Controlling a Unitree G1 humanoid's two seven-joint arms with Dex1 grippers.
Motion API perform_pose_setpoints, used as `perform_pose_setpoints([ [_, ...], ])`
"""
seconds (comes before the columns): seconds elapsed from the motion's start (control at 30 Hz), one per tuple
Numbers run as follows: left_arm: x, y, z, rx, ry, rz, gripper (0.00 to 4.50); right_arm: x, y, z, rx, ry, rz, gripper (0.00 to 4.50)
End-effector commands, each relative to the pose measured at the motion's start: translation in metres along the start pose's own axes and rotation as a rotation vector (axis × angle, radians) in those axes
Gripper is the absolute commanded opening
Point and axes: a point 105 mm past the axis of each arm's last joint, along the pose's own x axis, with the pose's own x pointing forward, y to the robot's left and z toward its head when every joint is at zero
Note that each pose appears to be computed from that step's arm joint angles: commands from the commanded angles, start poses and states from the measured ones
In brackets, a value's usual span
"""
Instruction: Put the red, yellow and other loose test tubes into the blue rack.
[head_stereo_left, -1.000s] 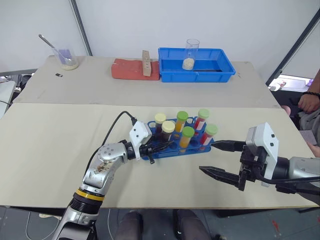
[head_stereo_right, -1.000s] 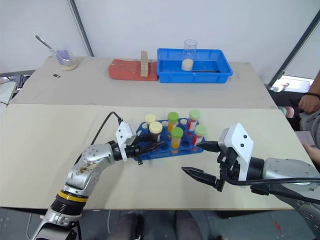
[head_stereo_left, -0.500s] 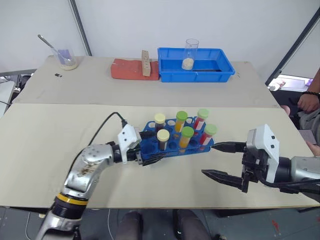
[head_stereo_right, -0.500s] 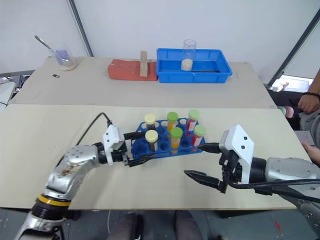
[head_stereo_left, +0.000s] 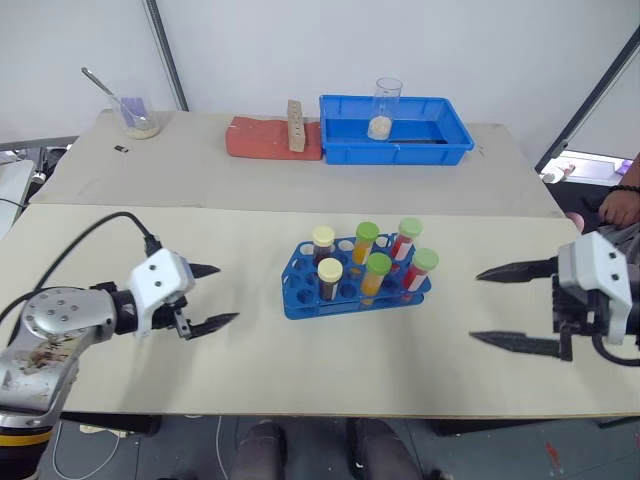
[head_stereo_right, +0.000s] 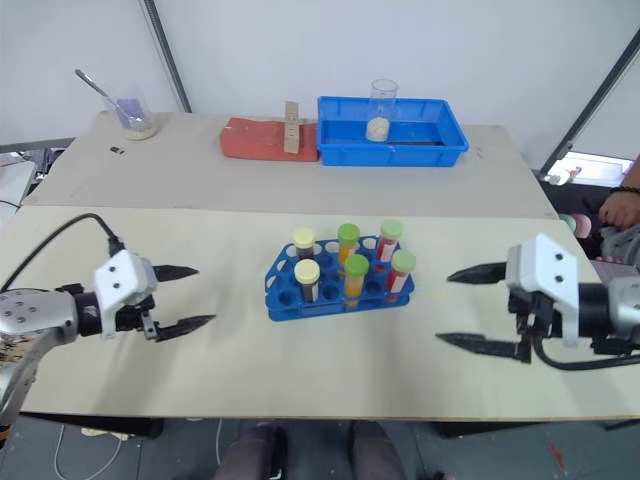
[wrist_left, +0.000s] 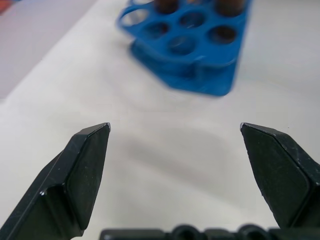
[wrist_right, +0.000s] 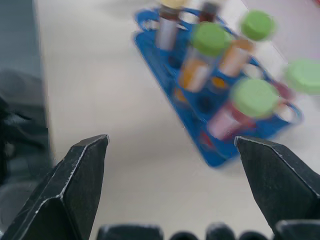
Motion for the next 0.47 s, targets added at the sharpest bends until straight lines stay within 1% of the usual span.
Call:
perform_pose_setpoints([
  [0.03,-0.007,0.005,0.008,0.021,-0.02,0.042,4.46,-0.008,-0.009,0.004,-0.057,0.008,-0.006,4.5],
  [0.23,-0.002,0.0,0.015,-0.02,-0.06,0.024,4.46,-0.005,-0.017,0.009,-0.069,-0.024,-0.004,4.5],
  [0.37,0.003,-0.003,0.017,-0.036,-0.072,0.007,4.46,-0.003,-0.018,0.007,-0.072,-0.014,0.005,4.5],
  [0.47,0.008,-0.007,0.024,-0.058,-0.111,-0.022,4.46,-0.002,-0.02,0.007,-0.071,-0.017,0.004,4.5],
])
